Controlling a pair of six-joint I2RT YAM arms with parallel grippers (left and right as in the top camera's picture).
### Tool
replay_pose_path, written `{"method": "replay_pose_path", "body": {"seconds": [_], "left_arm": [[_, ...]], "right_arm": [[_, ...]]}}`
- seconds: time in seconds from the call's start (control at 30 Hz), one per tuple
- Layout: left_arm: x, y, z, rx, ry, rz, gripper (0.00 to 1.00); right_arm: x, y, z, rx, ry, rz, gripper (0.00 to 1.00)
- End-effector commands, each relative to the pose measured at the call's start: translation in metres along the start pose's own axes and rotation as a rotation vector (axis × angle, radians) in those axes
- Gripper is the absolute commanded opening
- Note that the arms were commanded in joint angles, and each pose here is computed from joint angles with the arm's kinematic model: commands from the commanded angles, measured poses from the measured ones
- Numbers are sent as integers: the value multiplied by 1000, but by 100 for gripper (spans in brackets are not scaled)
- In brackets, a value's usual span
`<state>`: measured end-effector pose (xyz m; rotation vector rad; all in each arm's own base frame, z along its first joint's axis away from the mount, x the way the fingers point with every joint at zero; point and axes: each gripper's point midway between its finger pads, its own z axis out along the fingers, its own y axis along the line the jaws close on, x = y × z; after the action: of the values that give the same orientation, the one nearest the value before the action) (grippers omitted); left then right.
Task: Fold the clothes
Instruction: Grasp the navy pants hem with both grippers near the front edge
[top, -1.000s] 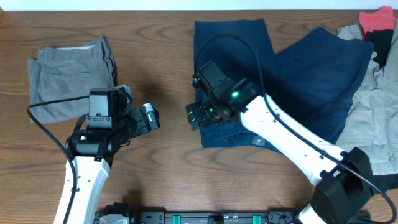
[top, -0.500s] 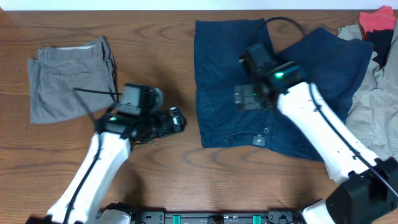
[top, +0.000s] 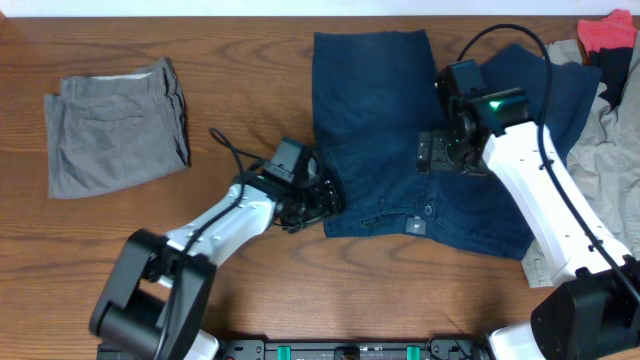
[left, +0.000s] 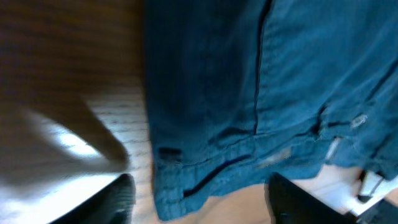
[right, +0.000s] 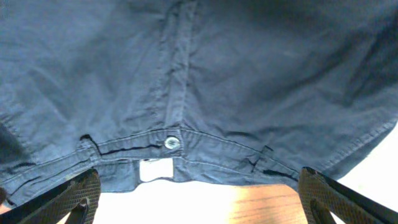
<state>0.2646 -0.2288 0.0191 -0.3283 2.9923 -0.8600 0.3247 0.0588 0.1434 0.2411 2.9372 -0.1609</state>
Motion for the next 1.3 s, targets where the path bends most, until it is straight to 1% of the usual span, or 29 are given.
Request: {"method": "replay_pose_path", "body": {"seconds": [0.0, 0.07, 0.1, 0.2, 0.3, 0.37, 0.43, 0.5, 0.53, 0.57, 0.6, 0.63, 0.67, 0.77, 0.87, 0.93, 1.03, 1.1, 1.17, 1.27], "left_arm": [[0, -2, 7, -15, 4, -14, 47], [-6, 4, 7, -44, -25, 37, 12], [-11, 7, 5, -57, -42, 61, 6], [-35, 25, -10, -113, -111, 81, 6], [-79, 50, -48, -199, -217, 54, 6], [-115, 59, -82, -228, -302, 54, 6], [-161, 65, -132, -246, -430, 38, 6], [-192, 68, -175, -237, -533, 3, 6], [-203, 70, -194, -227, -573, -21, 17], [-211, 71, -212, -207, -602, -37, 46], [-215, 70, -223, -187, -613, -48, 69], [-215, 70, -231, -161, -606, -60, 88], [-210, 71, -232, -137, -577, -73, 98], [-179, 79, -216, -125, -430, -134, 98], [-129, 87, -192, -175, -228, -204, 98], [-98, 87, -180, -210, -110, -226, 98], [-58, 80, -160, -244, 38, -219, 98], [-37, 64, -144, -194, 120, -201, 98], [-18, 49, -127, -149, 188, -229, 98], [3, 44, -99, -170, 226, -278, 98]], "right_arm": [[-4, -12, -5, 16, -17, 42, 99], [-4, -16, -5, 22, -8, 54, 99], [-3, -19, -4, 25, -3, 59, 99], [-2, -25, -4, 34, 10, 74, 99], [0, -33, -3, 47, 26, 89, 99], [0, -36, -2, 49, 31, 97, 99], [1, -38, -2, 50, 33, 102, 99], [1, -37, -2, 44, 35, 103, 99], [1, -36, -2, 43, 35, 103, 99], [1, -36, -2, 41, 36, 103, 99], [1, -36, -2, 39, 37, 103, 99], [1, -36, -2, 40, 36, 104, 99], [1, -36, -2, 39, 35, 104, 99], [0, -35, -2, 38, 31, 104, 99], [-3, -37, -1, 37, 24, 138, 99], [-6, -41, -1, 35, 16, 174, 99], [-10, -48, 1, 32, 10, 225, 99], [-10, -50, 2, 15, 19, 243, 99], [-11, -53, 3, 0, 27, 265, 99], [-12, -60, 4, 0, 31, 287, 99]]}}
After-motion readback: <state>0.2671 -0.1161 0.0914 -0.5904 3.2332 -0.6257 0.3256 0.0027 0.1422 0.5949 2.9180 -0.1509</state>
